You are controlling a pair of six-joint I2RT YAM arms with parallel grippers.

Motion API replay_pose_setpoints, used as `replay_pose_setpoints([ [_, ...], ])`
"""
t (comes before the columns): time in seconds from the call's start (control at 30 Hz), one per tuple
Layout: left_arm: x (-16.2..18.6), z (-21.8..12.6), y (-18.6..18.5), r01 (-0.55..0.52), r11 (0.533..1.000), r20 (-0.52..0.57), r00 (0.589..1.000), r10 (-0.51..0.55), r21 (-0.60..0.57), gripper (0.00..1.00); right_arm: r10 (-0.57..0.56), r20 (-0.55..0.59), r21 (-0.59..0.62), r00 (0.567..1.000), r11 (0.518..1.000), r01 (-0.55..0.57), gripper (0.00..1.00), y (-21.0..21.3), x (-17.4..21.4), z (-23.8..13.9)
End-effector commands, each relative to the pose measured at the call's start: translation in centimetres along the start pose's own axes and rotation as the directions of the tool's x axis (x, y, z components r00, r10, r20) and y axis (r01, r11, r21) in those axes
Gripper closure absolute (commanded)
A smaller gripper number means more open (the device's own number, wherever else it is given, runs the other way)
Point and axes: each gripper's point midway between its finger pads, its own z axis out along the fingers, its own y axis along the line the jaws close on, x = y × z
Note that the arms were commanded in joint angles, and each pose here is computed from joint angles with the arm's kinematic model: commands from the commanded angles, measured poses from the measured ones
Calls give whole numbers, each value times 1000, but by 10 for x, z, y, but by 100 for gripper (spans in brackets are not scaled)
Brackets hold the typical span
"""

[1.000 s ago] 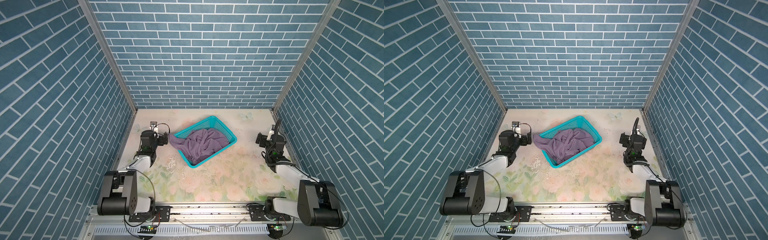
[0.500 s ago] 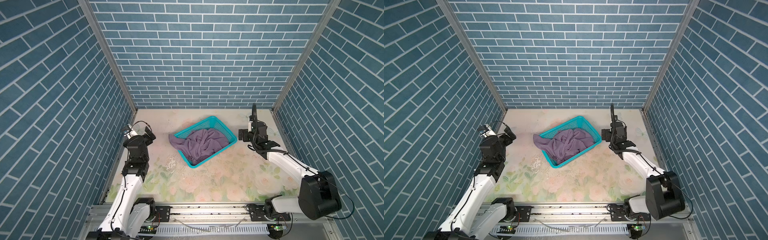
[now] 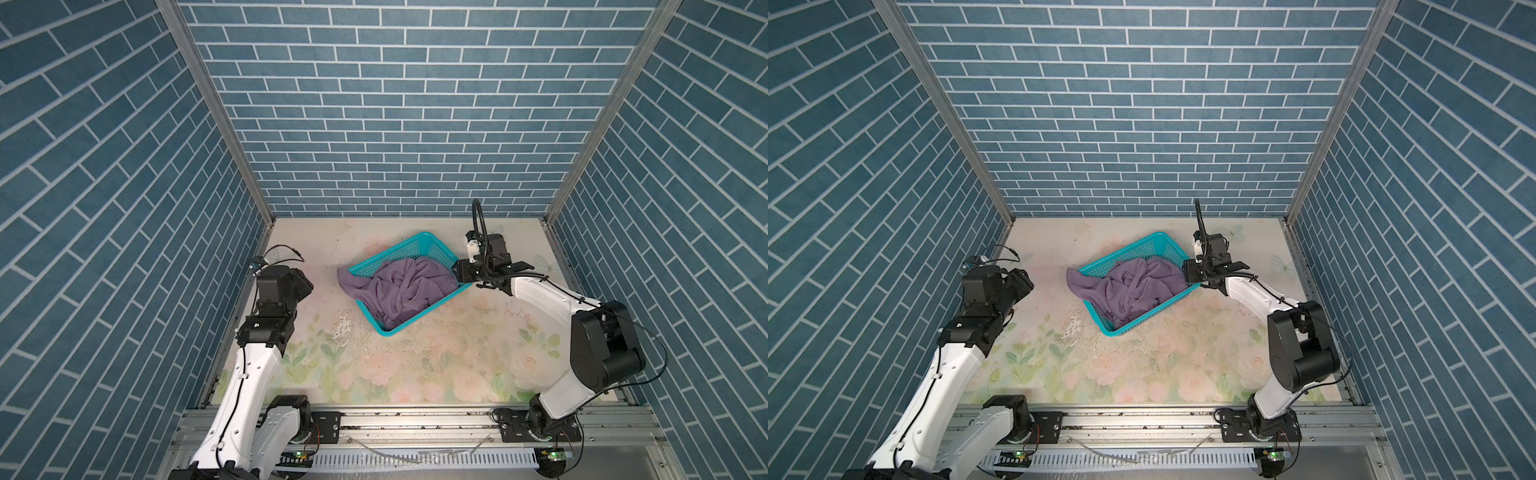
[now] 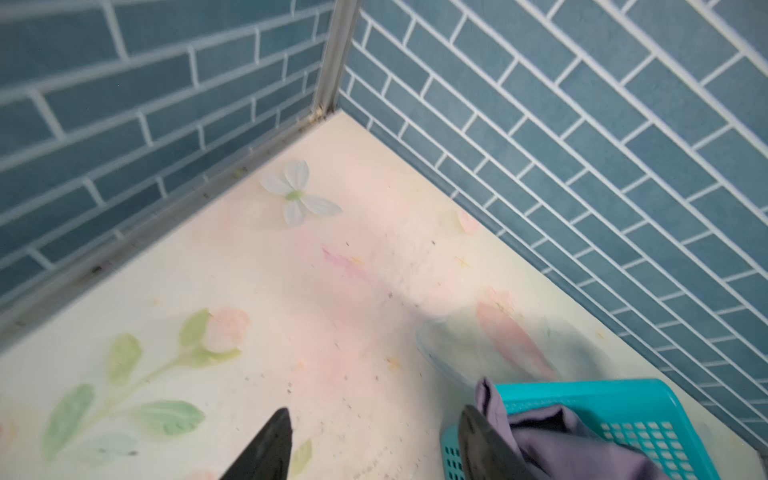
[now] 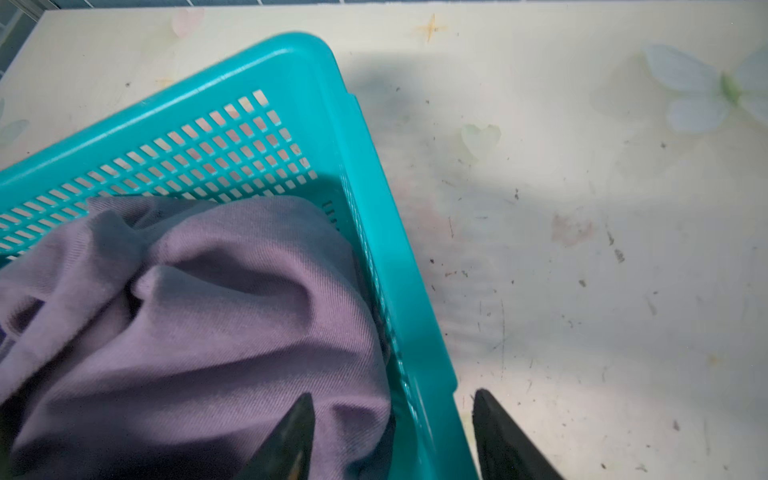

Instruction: Fold and stack the trousers

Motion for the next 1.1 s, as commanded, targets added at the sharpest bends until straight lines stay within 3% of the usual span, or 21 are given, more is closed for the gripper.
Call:
replay_pose_setpoints([
  [0.0, 54, 11, -15, 47, 995, -187, 982, -29, 93, 39, 73, 2, 49, 997, 996, -73, 38, -9, -3, -1],
  [0.2, 99, 32, -37, 8, 994, -274, 961, 24, 113, 38, 75, 75, 179, 994, 980, -87, 33, -35, -5, -26],
  [0.47, 140, 62, -119, -116, 967, -358, 913, 193, 226, 40, 103, 170, 300, 980, 942, -151, 29, -70, 1, -71],
  [0.63, 170, 82, -195, -153, 917, -402, 863, 306, 369, 47, 104, 234, 315, 967, 932, -177, 29, -79, -8, -111],
  [0.87, 196, 90, -304, -145, 821, -409, 811, 419, 553, 47, 151, 264, 314, 953, 920, -233, 25, -85, 8, -138],
  [0.97, 212, 79, -334, -149, 789, -405, 792, 456, 597, 49, 142, 239, 253, 961, 946, -203, 19, -73, 9, -134],
  [1.07, 223, 75, -340, -131, 788, -421, 787, 451, 601, 49, 124, 206, 186, 971, 969, -164, 16, -60, 7, -129],
])
